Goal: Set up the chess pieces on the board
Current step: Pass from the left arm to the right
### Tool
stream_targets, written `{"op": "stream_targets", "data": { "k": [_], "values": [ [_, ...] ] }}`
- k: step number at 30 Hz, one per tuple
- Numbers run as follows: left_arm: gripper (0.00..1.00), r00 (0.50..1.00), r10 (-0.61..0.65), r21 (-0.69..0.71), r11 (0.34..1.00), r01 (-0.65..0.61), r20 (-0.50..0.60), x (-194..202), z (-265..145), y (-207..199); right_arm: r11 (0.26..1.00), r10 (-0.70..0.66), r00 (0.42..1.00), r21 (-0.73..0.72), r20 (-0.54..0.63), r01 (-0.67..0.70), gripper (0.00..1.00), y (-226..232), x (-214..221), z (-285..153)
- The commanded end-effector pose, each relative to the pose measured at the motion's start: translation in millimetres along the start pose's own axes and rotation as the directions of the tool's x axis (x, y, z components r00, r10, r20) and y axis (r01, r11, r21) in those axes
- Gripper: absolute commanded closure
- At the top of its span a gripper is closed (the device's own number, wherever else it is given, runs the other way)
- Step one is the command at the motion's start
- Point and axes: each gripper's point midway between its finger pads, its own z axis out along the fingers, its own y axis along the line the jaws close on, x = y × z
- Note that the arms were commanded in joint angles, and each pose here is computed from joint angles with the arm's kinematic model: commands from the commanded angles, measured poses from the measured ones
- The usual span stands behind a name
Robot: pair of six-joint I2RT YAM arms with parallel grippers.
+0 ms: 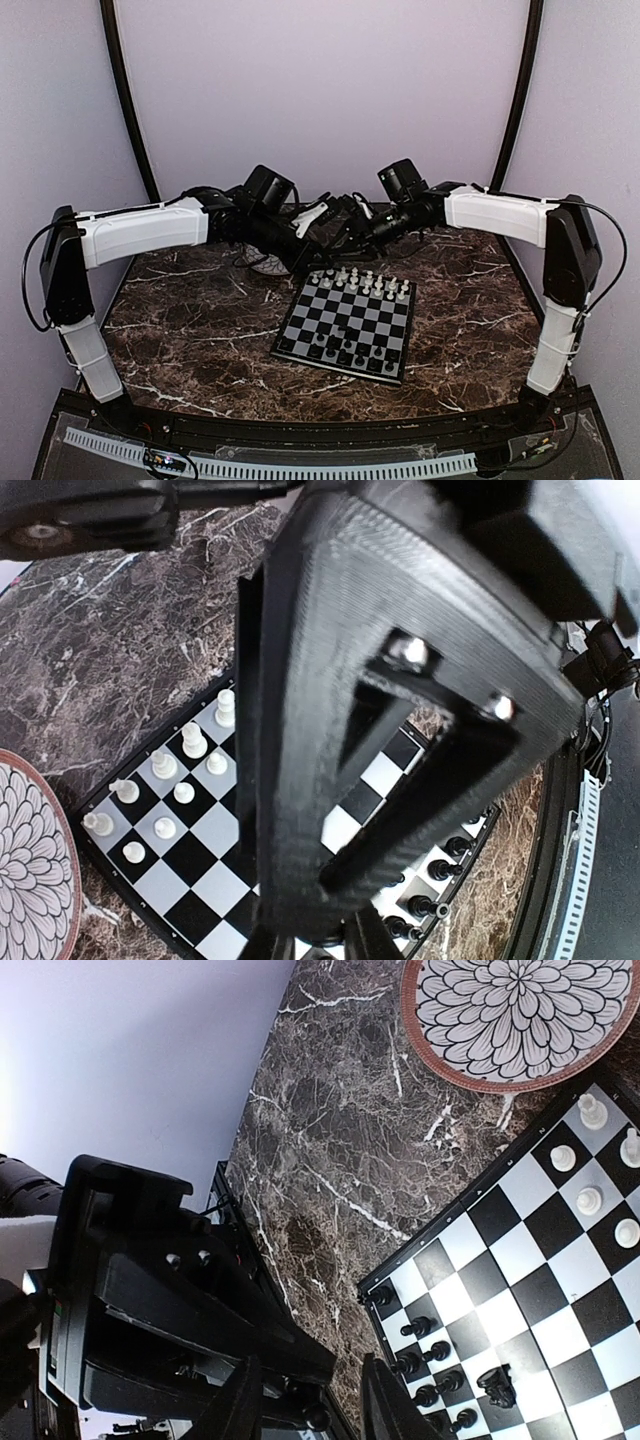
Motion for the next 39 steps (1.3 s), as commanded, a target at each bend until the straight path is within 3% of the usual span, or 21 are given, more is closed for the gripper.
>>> {"op": "stream_targets", "data": {
  "k": [1, 7, 16, 21, 25, 32, 35, 39],
  "values": [
    [0.82, 0.993, 0.032, -0.015, 0.999, -0.031, 0.117, -26.7, -27.5, -9.2, 0.999, 0.034, 0.999, -0.03, 0.023, -0.033, 0.65, -6.0, -2.0, -6.8],
    [0.82, 0.992, 0.027, -0.005, 1.0, -0.027, 0.126, -25.8, -29.7, -11.7, 0.995, 0.053, 0.999, -0.081, 0.013, -0.052, 0.66, -4.3, 2.2, -5.8],
    [0.82, 0.99, 0.027, 0.001, 1.0, -0.028, 0.137, -28.5, -30.2, -12.9, 0.993, -0.023, 0.997, -0.111, 0.069, 0.03, 0.66, -2.8, -3.2, -5.5],
    [0.82, 0.989, 0.027, 0.009, 1.0, -0.029, 0.146, -31.3, -32.5, -15.2, 0.995, -0.006, 0.994, -0.098, 0.112, 0.017, 0.66, -13.3, -10.3, -24.6],
    [0.82, 0.987, 0.032, 0.019, 0.999, -0.036, 0.158, -33.1, -35.9, -18.4, 0.979, -0.134, 0.955, -0.114, 0.263, 0.169, 0.66, -10.2, -31.0, -50.7],
    [0.82, 0.983, 0.036, 0.03, 0.999, -0.042, 0.179, -38.7, -34.4, -19.5, 0.888, -0.349, 0.839, -0.139, 0.418, 0.439, 0.66, 11.1, -41.0, -48.3],
    [0.82, 0.982, 0.035, 0.026, 0.999, -0.041, 0.184, -40.3, -33.3, -18.3, 0.856, -0.39, 0.808, -0.149, 0.442, 0.495, 0.66, 20.5, -39.8, -43.1],
    [0.82, 0.983, 0.036, 0.015, 0.999, -0.039, 0.178, -39.8, -31.2, -15.6, 0.848, -0.399, 0.808, -0.162, 0.434, 0.505, 0.66, 27.4, -36.1, -36.9]
  ]
}}
